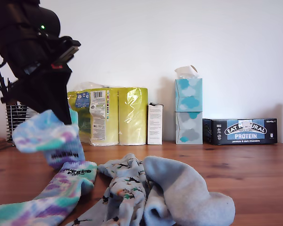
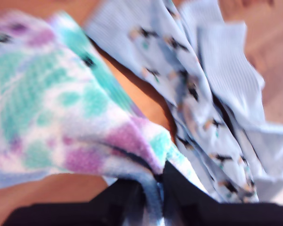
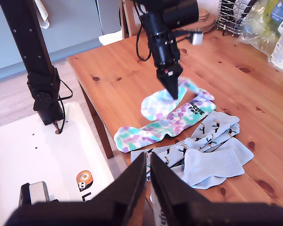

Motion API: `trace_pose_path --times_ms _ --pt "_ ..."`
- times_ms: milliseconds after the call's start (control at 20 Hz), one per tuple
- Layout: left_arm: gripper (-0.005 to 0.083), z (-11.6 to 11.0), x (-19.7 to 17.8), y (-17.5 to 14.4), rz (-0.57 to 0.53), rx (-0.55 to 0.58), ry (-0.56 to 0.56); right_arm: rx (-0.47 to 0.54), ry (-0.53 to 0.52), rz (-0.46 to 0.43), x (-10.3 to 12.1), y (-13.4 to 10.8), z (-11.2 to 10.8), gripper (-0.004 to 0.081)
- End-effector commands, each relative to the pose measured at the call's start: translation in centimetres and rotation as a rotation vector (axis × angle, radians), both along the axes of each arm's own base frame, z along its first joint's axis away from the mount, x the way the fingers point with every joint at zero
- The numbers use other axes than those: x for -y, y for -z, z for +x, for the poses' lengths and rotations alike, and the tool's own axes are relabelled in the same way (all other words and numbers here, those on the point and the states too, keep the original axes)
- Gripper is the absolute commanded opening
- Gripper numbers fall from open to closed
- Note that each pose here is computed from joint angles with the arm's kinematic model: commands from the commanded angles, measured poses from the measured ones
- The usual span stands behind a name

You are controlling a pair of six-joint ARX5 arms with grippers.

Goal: Pair up the socks based on colour and pattern, by placing each sock on top of its pair

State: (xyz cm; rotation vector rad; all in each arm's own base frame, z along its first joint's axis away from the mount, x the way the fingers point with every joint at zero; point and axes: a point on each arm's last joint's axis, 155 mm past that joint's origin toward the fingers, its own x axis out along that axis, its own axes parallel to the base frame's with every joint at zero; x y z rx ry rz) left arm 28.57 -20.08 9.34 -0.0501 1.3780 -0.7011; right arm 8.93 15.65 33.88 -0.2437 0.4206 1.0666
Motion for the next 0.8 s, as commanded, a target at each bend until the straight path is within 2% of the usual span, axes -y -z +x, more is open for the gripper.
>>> trace_pose_path --times_ms 0,200,300,400,500,750 --pt "-0.0023 -1.0 -0.1 1.5 0.007 -0.049 0.004 0.001 -0.001 -0.001 0.0 0.0 0.0 -0.0011" --pt "0.0009 -3.0 -0.5 3.8 0.028 -0.099 0.016 -0.003 -0.002 -0.006 0.0 0.2 0.0 -0.0011" --pt "0.0148 -3.1 -0.5 4.5 0.026 -0.103 0.0 -0.002 -0.002 -0.006 0.0 0.2 0.0 -0.0011" --pt "0.0347 -2.8 -0.3 4.7 0.02 -0.089 0.0 0.001 -0.002 -0.006 0.0 0.2 0.0 -0.0011" --pt "0.0445 -2.7 -0.3 4.6 0.018 -0.082 -0.003 0.002 -0.002 -0.005 0.0 0.1 0.0 -0.0011" --pt "0.0446 -2.8 -0.3 4.2 0.016 -0.094 0.003 0.006 -0.002 -0.001 -0.1 0.0 0.1 -0.0011"
